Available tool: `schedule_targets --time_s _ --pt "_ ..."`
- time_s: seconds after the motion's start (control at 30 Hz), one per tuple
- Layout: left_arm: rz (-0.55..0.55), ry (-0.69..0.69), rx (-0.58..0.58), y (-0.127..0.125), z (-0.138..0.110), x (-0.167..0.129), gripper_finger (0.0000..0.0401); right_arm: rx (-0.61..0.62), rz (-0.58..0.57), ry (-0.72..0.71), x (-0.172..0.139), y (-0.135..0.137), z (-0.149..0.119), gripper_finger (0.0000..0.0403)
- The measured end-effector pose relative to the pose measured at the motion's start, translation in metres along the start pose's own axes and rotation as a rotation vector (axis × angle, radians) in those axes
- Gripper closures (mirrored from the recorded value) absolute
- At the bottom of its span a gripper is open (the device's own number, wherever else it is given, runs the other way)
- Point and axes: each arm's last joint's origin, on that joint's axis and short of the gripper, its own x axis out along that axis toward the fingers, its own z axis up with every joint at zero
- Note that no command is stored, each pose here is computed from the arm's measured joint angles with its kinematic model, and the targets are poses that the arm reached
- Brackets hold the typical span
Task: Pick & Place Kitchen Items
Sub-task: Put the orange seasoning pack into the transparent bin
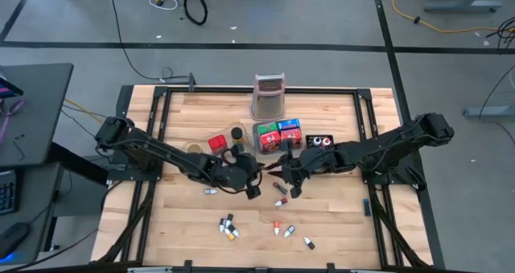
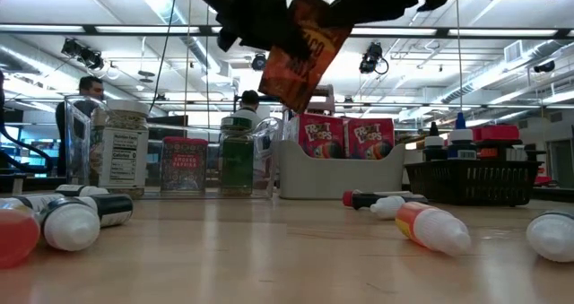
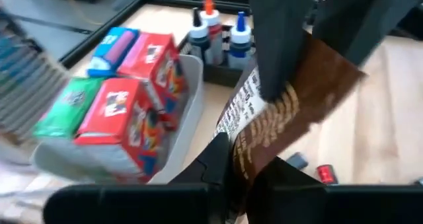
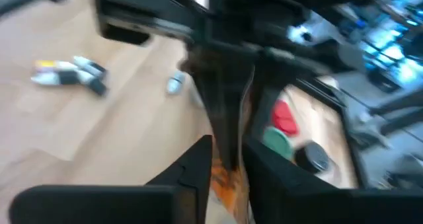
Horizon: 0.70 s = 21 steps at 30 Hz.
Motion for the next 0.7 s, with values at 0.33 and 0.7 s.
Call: schedule_targets --time_s 0.33,0.7 --pt "0.173 0.064 -0.066 -0.001 -0.018 -0.024 0.0382 -0.004 -0.183 0.149 -0.001 -0.004 -0.009 0.0240" --pt "0.271 -0.003 -0.138 0.007 -0.014 -0.066 0.0389 0.012 -0.186 0.141 -0.001 -0.004 -0.008 0.0206"
